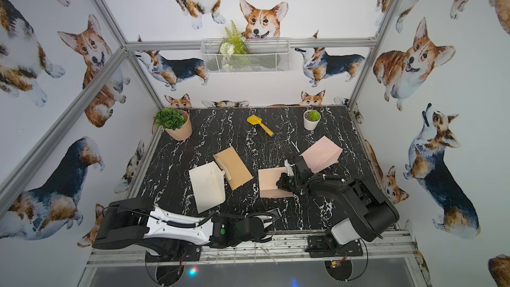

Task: Take the letter paper out of the envelope
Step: Unfold the letter paper at the center of the board.

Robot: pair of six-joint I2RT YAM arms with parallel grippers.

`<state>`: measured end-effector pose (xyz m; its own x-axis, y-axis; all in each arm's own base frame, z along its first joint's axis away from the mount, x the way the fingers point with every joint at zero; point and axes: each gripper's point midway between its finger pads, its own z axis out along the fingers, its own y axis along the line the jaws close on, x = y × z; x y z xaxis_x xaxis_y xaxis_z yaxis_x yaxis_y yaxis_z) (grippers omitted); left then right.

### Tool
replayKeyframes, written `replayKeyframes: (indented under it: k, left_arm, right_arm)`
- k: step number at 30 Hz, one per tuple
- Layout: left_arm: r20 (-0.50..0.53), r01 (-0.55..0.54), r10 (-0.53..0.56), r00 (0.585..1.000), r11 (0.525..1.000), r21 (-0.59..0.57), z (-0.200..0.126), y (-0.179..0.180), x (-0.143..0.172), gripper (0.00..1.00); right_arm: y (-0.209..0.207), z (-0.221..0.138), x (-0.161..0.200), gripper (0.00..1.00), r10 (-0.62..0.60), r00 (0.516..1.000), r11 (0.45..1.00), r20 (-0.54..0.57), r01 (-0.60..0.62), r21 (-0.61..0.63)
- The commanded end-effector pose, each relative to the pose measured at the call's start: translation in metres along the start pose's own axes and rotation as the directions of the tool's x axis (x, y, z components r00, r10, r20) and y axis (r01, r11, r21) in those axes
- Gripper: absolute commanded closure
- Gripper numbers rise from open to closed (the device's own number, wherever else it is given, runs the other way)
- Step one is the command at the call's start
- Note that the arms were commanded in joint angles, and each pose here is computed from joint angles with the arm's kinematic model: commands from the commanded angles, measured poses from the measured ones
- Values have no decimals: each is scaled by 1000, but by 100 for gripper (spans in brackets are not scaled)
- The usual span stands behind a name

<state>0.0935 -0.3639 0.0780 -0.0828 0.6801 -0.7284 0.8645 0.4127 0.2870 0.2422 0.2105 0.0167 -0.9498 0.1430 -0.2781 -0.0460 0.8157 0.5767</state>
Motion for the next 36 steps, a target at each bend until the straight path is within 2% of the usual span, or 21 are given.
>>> replayKeyframes:
  k: [1,3,6,10,12,15,18,20,21,22,29,31,36]
  left_arm:
    - [-53,-18,10,999,989,-146,-4,29,-4,59]
    - [-71,14,-28,997,983,-182,-1,42,-12,64]
    - [-53,186,-204,978,953,-240,7,73,-14,80]
    - [10,418,-423,906,892,-173,25,101,-6,81]
    - [26,474,-474,880,873,-119,33,106,-6,82]
    - [-1,468,-468,884,883,-35,48,95,-14,88]
    - [-72,463,-459,886,885,56,74,70,-17,100]
    - [-109,471,-460,881,875,117,87,50,-12,100]
    - [-79,479,-472,878,867,138,92,47,-28,100]
    - [-73,484,-479,875,862,151,94,43,-30,100]
    - [-97,507,-498,862,844,177,99,31,-22,100]
    - [-137,513,-495,858,841,170,98,25,-2,100]
    - [-168,527,-504,847,836,152,97,21,19,100]
  right_arm:
    - [-40,-7,17,100,-15,1000,980,-24,20,198]
    - [-44,-10,19,100,-23,1000,975,-1,23,221]
    - [-47,-13,21,100,-15,999,977,37,7,213]
    - [-52,-18,23,100,-18,998,974,56,5,226]
    - [-53,-19,25,100,-16,998,974,53,3,227]
    - [-53,-19,27,100,-8,998,976,57,-5,218]
    - [-53,-17,28,100,1,998,979,61,-13,205]
    - [-51,-14,29,100,5,999,980,49,-15,200]
    - [-51,-12,29,100,8,999,980,43,-17,199]
    - [-52,-11,30,100,11,999,980,37,-18,199]
    - [-57,-8,30,100,14,999,976,41,-22,216]
    - [-56,-8,29,100,13,999,976,44,-22,216]
    - [-55,-4,29,100,20,999,978,37,-28,207]
